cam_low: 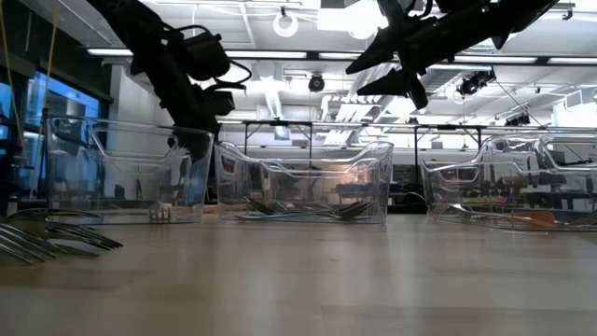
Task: Sort silverware by color (type)
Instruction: Put the light orange fork into the bottom left transparent bin
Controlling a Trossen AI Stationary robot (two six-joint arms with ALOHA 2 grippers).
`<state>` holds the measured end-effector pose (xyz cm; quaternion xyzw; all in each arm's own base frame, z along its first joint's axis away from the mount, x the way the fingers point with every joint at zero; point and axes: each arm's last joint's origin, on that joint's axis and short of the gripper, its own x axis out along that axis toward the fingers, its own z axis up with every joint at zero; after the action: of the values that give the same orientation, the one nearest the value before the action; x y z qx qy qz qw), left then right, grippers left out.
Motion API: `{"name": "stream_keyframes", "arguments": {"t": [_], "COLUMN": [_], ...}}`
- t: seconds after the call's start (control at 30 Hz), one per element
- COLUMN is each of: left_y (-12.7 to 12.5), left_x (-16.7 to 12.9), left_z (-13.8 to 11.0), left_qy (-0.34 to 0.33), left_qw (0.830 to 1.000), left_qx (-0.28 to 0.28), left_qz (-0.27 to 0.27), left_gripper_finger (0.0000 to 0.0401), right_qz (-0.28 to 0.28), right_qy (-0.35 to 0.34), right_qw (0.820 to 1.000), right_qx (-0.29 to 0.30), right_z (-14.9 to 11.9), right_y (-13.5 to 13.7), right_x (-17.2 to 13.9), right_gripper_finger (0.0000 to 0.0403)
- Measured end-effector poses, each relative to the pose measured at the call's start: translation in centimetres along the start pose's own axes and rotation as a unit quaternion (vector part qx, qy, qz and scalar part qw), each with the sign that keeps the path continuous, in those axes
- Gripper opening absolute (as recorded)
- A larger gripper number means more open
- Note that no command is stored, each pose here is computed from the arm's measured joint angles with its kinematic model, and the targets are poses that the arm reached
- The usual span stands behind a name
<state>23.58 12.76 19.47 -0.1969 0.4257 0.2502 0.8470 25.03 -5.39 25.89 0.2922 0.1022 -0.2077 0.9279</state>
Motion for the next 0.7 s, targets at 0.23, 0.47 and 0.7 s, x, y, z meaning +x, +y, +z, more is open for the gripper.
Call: {"name": "stream_keyframes", "arguments": {"t": [0.23,0.47,0.7], "left_y": [-2.7,-4.8,-7.2], "left_x": [-0.1,-0.4,-0.7], "left_z": [-1.3,-2.8,-4.0], "left_qy": [0.037,0.089,0.128], "left_qw": [0.999,0.994,0.983], "left_qx": [0.022,0.054,0.054], "left_qz": [-0.021,-0.044,-0.123], "left_gripper_finger": [0.0000,0.0000,0.0000], "right_qz": [0.000,0.000,0.000], "right_qy": [0.000,0.000,0.000], "right_qw": [1.000,1.000,1.000], "right_qx": [0.000,0.000,0.000], "right_z": [0.0,0.0,0.0], "right_y": [0.0,0.0,0.0], "right_x": [0.0,0.0,0.0], "right_gripper_finger": [0.0197,0.0197,0.0197]}}
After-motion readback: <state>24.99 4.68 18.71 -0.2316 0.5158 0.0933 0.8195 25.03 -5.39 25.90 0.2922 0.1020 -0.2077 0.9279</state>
